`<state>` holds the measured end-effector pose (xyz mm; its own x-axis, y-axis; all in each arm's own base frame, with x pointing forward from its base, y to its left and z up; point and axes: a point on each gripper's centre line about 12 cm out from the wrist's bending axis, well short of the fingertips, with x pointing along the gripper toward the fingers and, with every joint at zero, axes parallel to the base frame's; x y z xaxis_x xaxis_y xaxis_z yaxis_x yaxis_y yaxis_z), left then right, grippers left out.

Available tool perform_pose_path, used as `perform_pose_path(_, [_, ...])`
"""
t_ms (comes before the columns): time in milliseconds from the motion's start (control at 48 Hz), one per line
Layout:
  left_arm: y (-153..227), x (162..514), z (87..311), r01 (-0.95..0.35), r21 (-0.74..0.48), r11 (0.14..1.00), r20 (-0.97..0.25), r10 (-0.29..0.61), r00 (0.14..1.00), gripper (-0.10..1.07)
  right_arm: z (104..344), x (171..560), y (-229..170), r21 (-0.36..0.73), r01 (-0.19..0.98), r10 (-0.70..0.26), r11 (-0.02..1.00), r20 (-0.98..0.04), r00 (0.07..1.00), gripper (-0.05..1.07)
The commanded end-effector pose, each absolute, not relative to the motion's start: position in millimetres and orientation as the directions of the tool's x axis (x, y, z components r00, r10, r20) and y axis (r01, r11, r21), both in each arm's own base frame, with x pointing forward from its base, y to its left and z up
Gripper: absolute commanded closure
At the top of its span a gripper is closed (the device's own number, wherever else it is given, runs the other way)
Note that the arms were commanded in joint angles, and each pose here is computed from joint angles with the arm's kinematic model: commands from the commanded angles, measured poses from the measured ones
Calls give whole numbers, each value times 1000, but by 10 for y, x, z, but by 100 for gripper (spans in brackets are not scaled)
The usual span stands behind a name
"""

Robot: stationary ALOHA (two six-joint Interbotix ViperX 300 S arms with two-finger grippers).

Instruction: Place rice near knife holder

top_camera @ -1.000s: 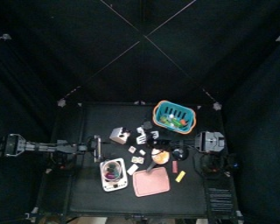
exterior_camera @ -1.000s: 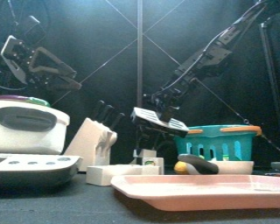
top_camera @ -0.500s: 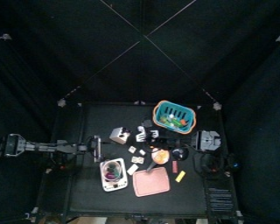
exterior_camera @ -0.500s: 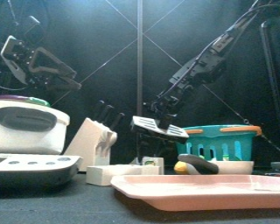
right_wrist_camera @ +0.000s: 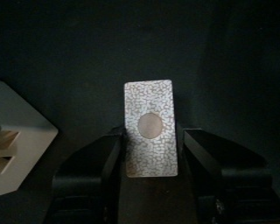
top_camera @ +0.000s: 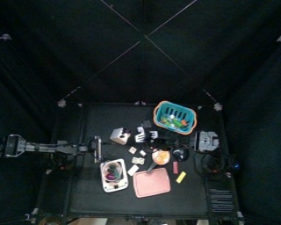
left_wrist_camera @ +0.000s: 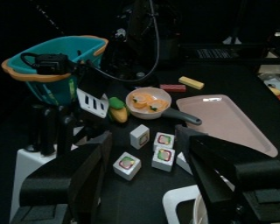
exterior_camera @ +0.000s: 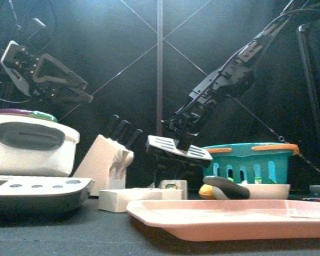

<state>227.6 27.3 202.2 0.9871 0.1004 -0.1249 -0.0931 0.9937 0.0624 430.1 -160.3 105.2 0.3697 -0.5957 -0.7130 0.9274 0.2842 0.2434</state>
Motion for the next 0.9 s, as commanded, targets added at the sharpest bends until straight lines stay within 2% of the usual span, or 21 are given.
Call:
perform_pose_path(0, [277,2301,2058,-95,62,994,-113,101,988,4,1220,4353,-1649,277,918,-608,283,-688,395,29])
perform_pose_path(167, [276,2298,2052,-95,62,994,-114,101,988,4,1217,4350,-1649,274,918,-609,285,-688,395,28])
perform_pose_path(521, [276,2295,2047,-94,61,994,-116,101,988,4,1196,4338,-1630,270,920,-606,285,-693,391,4])
perform_pose_path(875, [275,2294,2049,-94,63,994,-116,100,988,4,1206,4351,-1619,272,918,-605,290,-691,395,4])
